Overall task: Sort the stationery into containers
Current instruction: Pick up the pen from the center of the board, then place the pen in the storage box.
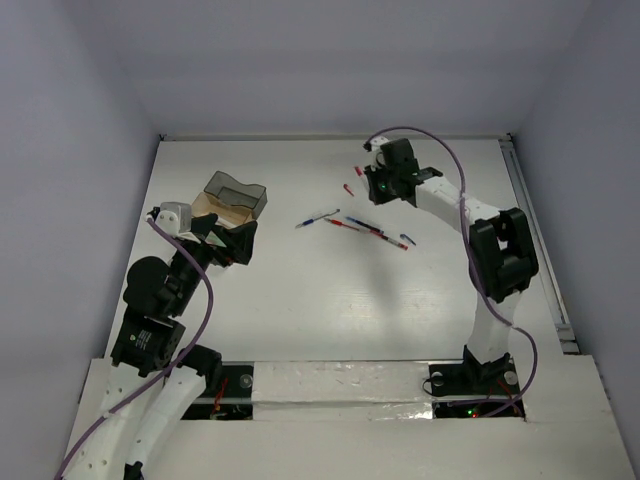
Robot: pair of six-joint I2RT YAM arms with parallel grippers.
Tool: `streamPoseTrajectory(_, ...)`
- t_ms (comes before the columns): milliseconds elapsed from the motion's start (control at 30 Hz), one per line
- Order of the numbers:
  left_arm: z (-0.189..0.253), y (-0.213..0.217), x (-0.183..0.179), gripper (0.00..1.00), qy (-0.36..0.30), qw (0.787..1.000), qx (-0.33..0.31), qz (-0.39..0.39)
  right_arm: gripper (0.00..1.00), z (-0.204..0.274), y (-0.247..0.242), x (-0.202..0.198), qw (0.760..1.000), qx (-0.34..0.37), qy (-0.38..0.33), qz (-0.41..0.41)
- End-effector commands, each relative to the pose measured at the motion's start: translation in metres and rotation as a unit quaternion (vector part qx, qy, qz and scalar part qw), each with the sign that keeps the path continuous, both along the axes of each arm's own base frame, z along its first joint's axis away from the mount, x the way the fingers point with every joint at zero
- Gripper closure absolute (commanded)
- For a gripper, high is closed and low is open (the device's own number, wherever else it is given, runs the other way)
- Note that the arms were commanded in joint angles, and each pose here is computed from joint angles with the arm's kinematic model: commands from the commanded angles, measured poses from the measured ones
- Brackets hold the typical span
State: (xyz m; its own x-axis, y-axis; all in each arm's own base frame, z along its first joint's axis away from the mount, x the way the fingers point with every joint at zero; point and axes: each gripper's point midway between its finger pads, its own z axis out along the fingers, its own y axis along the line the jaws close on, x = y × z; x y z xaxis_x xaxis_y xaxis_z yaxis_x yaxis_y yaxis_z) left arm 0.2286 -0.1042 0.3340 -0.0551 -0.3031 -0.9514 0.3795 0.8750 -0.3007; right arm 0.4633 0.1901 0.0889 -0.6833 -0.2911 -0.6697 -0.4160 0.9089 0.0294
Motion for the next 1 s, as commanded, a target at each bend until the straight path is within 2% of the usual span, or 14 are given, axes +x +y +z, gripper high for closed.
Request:
streamPoseTrajectory(0, 0.007, -0.003, 0.002, 0.01, -0.016, 1.0, -0.005, -0.006, 1.0, 0.083, 0.105, -0.005, 0.983, 0.109, -0.114, 0.097)
streamPoseTrajectory(33, 0.007, -0.003, 0.002, 0.01, -0.016, 1.0, -0.004, -0.005, 1.0, 0.087, 0.143, -0.017, 0.977, 0.12, -0.118, 0.131)
streamPoseTrajectory(133, 0.008, 0.001, 0.003, 0.01, -0.016, 1.0, -0.005, 0.004, 1.0, 0.102, 0.201, -0.029, 0.963, 0.168, -0.13, 0.169)
streamPoseTrajectory(167, 0.008, 0.001, 0.003, 0.01, -0.016, 1.0, -0.006, 0.006, 1.0, 0.107, 0.235, -0.039, 0.952, 0.192, -0.128, 0.202)
streamPoseTrajectory(233, 0.009, 0.007, 0.003, 0.01, -0.017, 1.0, -0.007, 0.018, 1.0, 0.118, 0.269, -0.046, 0.938, 0.225, -0.136, 0.224)
streamPoseTrajectory(267, 0.01, 0.008, 0.003, 0.01, -0.018, 1.0, -0.009, 0.022, 1.0, 0.102, 0.286, -0.051, 0.935, 0.229, -0.122, 0.242)
streamPoseTrajectory(300, 0.01, 0.009, 0.003, 0.01, -0.018, 0.999, -0.009, 0.026, 1.0, 0.124, 0.31, -0.057, 0.923, 0.248, -0.138, 0.261)
streamPoseTrajectory(433, 0.011, 0.012, 0.003, 0.01, -0.018, 0.999, -0.012, 0.033, 1.0, 0.124, 0.357, -0.067, 0.905, 0.278, -0.126, 0.296)
streamPoseTrajectory(633, 0.014, 0.012, 0.001, 0.01, -0.025, 0.999, -0.013, 0.031, 1.0, 0.098, 0.398, -0.071, 0.898, 0.274, -0.125, 0.322)
streamPoseTrajectory(733, 0.014, 0.012, 0.0, 0.01, -0.026, 0.999, -0.014, 0.03, 1.0, 0.07, 0.405, -0.067, 0.906, 0.25, -0.12, 0.32)
streamPoseTrajectory(967, 0.015, 0.011, -0.001, 0.01, -0.028, 0.999, -0.014, 0.027, 1.0, 0.061, 0.408, -0.063, 0.904, 0.243, -0.127, 0.327)
